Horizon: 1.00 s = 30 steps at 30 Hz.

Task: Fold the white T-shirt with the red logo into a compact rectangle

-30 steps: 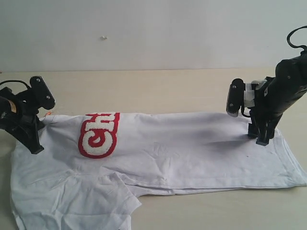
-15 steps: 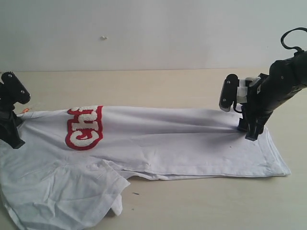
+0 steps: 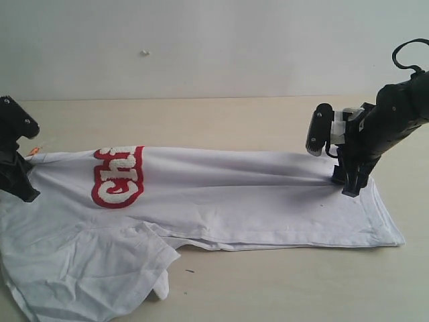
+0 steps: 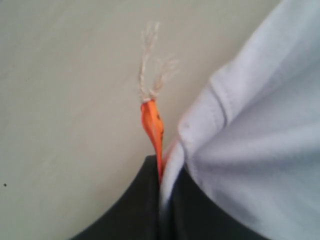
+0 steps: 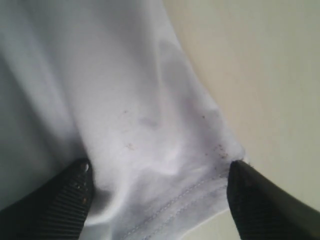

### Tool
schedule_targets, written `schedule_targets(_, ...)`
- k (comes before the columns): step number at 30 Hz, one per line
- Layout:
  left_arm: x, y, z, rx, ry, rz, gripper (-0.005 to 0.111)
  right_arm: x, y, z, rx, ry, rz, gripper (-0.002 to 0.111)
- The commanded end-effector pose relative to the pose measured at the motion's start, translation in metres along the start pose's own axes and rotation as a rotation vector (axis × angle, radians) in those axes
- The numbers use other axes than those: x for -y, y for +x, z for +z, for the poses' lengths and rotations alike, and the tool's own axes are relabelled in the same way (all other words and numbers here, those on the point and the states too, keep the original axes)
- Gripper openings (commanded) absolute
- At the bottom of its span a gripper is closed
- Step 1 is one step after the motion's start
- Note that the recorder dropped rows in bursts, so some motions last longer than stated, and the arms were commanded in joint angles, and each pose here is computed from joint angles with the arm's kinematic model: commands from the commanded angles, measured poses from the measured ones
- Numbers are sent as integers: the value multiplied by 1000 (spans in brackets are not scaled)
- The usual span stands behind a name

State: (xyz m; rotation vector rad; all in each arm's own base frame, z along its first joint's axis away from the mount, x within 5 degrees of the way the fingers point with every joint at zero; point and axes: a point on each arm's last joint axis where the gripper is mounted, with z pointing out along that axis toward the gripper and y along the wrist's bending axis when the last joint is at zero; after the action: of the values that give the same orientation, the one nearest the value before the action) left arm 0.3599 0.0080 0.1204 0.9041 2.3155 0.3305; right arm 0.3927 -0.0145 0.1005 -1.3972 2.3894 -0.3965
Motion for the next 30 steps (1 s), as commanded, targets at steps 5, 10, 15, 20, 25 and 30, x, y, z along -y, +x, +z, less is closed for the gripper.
schedule_targets(5,-3,5,0,-30,3,-64,19,-25,19,23,-116,-158,-40,72)
schedule_targets(10,-1,6,-1,-43,11,-65,28,-26,20,23,-124,-167,-41,72)
schedule_targets(15,-1,6,-1,-47,13,-41,88,-26,20,23,-124,-167,-41,72)
schedule_targets(20,-3,4,-2,-34,6,-33,105,-26,20,23,-125,-169,-39,72)
schedule_targets(25,-17,-7,-26,23,-54,-60,105,-23,18,18,-107,-157,-8,72)
schedule_targets(30,-28,-10,-60,-22,-80,-82,105,-8,10,-13,-56,-84,46,72)
